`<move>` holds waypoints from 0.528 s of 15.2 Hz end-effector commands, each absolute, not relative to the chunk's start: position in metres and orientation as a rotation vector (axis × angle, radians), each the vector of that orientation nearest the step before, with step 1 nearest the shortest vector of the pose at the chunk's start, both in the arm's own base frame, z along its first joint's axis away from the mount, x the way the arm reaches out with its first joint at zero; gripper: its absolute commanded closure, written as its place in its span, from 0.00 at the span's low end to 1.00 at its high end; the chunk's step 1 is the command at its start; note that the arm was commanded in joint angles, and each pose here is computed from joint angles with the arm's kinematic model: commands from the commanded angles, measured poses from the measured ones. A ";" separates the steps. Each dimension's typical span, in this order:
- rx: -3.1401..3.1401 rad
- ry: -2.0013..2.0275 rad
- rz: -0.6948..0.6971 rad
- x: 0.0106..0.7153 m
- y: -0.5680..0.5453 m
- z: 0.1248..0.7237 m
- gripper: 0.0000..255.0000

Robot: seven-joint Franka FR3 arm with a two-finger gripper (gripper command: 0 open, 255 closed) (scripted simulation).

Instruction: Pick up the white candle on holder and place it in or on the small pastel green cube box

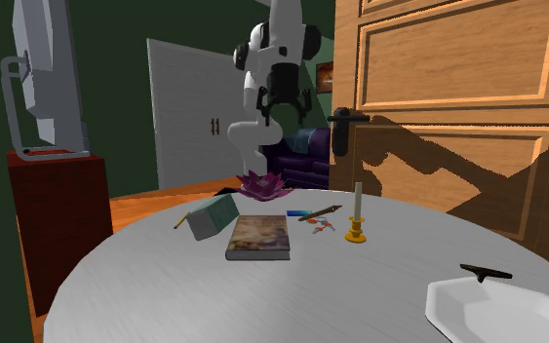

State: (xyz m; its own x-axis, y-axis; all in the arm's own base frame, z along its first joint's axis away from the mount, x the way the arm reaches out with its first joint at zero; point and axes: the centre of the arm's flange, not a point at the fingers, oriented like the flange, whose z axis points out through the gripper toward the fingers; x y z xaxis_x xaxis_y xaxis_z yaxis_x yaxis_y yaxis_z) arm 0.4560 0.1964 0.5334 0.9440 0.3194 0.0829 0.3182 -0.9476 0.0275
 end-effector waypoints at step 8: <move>3.056 0.678 0.067 0.510 0.292 0.479 0.00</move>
